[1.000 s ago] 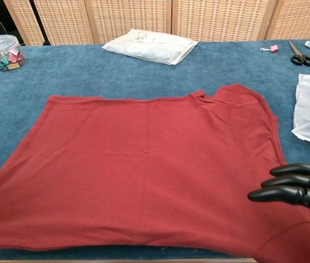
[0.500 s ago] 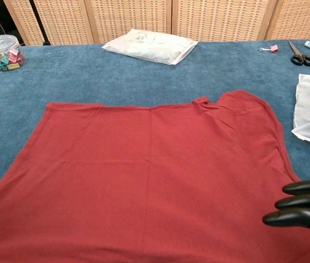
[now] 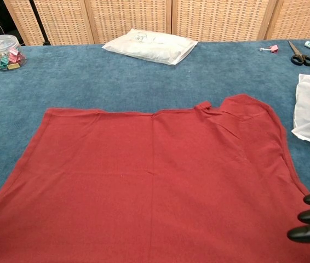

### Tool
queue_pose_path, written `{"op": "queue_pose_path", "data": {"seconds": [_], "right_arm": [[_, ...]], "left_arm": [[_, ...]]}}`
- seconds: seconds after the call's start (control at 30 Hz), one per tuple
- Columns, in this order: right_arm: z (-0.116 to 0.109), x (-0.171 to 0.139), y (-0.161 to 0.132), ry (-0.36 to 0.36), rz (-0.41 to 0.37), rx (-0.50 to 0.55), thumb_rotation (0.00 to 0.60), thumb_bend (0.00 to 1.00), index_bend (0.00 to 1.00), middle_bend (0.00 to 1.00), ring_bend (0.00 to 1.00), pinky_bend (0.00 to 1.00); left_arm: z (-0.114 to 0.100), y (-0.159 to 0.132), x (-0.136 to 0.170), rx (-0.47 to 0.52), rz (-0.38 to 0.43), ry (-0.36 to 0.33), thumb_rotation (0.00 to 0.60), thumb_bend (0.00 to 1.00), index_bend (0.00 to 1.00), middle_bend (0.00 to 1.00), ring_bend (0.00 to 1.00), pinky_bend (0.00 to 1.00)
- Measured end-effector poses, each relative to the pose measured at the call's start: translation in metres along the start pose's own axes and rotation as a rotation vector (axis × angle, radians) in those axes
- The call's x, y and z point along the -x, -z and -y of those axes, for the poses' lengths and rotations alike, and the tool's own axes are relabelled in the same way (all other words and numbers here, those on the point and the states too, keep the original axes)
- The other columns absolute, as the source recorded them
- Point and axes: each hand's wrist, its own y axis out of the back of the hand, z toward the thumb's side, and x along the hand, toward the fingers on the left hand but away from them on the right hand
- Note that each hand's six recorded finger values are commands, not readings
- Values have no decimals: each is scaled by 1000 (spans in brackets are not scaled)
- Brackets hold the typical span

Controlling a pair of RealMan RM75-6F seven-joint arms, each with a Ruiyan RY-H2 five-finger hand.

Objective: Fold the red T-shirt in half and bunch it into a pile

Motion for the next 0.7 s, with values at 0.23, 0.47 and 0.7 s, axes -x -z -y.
{"op": "queue_pose_path", "data": {"seconds": [0.23, 0.47, 0.7], "right_arm": [[-1, 2, 4, 9, 12, 20, 600, 647, 652, 51, 0, 0], [-19, 14, 34, 74, 110, 87, 600, 647, 652, 51, 0, 0], [-52, 34, 77, 164, 232, 154, 600, 647, 653, 51, 0, 0]], "left_arm": [[-3, 0, -3, -16, -1, -13, 600, 535, 735, 0, 0, 0], [-27, 10, -27, -86, -21, -91, 600, 534, 739, 0, 0, 0], [-55, 20, -62, -173, -93, -143, 600, 532, 743, 0, 0, 0]]}}
